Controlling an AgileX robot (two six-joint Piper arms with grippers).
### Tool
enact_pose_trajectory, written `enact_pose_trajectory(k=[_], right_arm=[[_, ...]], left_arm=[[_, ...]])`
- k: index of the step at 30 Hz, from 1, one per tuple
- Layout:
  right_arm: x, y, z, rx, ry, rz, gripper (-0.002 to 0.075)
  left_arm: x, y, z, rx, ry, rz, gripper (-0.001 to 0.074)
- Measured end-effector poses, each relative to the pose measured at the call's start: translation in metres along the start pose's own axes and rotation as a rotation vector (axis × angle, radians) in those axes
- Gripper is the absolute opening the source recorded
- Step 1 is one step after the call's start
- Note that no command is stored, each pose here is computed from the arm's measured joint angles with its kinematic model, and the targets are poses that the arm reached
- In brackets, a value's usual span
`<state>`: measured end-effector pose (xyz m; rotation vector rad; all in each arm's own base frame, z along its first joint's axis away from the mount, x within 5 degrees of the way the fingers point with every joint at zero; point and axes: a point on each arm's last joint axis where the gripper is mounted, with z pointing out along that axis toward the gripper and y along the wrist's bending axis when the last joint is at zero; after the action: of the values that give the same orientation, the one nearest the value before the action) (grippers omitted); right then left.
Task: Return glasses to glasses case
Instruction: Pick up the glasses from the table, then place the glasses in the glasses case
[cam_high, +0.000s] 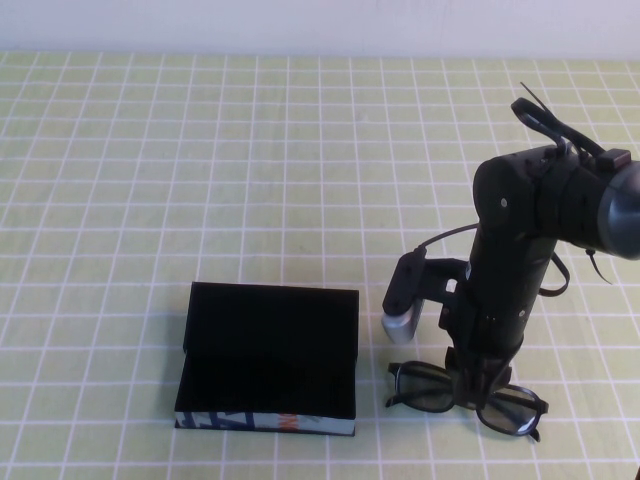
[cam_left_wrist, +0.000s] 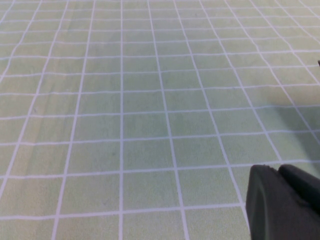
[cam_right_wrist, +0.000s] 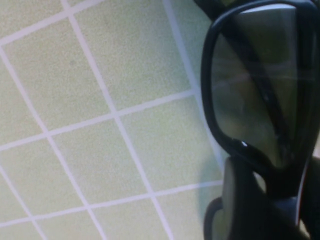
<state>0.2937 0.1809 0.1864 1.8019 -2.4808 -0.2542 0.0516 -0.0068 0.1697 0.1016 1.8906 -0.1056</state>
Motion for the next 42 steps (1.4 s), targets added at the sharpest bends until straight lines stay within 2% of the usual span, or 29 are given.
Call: enact_pose_trajectory(k=[8, 21, 29, 33, 37, 42], right_arm=[[0.0, 0.0, 0.0, 0.001, 0.001, -0.001, 0.0176], [0.001, 0.001, -0.001, -0.013, 0.014, -0.001, 0.003], [0.002, 0.004, -0.003, -0.02, 0.025, -0.007, 0.0025], [-0.007, 0.016, -0.028, 0.051, -0.013, -0.041, 0.0024], [-0.024, 0.039, -0.065, 0.144, -0.088, -0.124, 0.0023], [-0.055, 0.069, -0.078, 0.193, -0.123, -0.248, 0.0023]], left_arm=[[0.0, 0.0, 0.0, 0.0, 0.0, 0.0, -0.0004], [0.0, 0.0, 0.0, 0.0, 0.0, 0.0, -0.0004], [0.0, 0.0, 0.0, 0.0, 0.0, 0.0, -0.0004], [0.0, 0.0, 0.0, 0.0, 0.0, 0.0, -0.0004], [0.0, 0.0, 0.0, 0.0, 0.0, 0.0, -0.0004], [0.0, 0.0, 0.0, 0.0, 0.0, 0.0, -0.0004]])
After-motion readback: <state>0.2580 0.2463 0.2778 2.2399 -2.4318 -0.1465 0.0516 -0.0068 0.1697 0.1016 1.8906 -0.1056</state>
